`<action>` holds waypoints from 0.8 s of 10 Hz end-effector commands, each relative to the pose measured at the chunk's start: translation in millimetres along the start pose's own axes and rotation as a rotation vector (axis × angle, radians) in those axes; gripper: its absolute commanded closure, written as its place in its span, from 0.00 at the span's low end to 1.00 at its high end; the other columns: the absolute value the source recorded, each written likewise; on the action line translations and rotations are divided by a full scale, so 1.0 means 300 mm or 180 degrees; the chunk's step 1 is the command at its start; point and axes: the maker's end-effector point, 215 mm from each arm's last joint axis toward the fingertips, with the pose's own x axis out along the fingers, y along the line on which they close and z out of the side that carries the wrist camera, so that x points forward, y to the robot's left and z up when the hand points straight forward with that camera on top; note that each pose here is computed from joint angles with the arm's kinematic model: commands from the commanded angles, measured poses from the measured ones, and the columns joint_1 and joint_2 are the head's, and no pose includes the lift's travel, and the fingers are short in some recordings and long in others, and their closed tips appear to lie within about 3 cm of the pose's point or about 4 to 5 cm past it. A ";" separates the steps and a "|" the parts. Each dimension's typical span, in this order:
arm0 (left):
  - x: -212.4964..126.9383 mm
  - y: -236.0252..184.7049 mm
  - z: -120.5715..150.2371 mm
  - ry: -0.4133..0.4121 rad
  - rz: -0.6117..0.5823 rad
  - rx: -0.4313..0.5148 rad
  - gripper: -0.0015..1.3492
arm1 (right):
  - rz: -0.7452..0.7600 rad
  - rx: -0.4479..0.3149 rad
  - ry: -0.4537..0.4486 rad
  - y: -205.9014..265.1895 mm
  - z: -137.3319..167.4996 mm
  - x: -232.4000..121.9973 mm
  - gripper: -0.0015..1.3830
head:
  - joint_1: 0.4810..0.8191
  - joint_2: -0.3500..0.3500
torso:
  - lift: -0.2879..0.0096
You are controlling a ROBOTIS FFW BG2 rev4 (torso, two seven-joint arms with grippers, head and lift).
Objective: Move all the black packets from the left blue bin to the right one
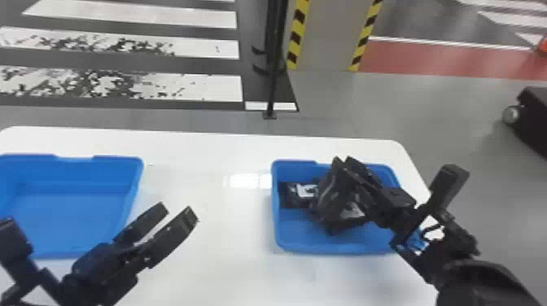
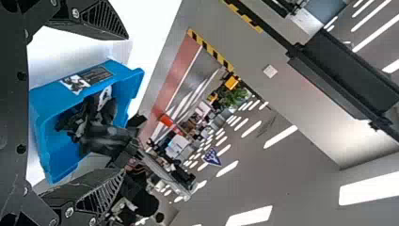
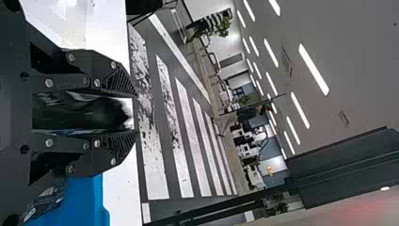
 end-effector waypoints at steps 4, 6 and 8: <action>-0.134 0.048 0.201 -0.0547 0.0244 0.0538 0.11 | -0.0556 -0.0761 -0.0246 -0.120 0.160 -0.248 0.09 | 0.63 0.24 | 0.46; -0.242 0.111 0.257 -0.0679 0.0560 0.0857 0.11 | -0.0559 -0.0927 -0.0314 0.002 0.158 -0.387 0.09 | 0.63 0.25 | 0.46; -0.386 0.188 0.301 -0.0714 0.1016 0.1314 0.11 | -0.0683 -0.0802 -0.0284 0.086 0.118 -0.516 0.09 | 0.63 0.35 | 0.46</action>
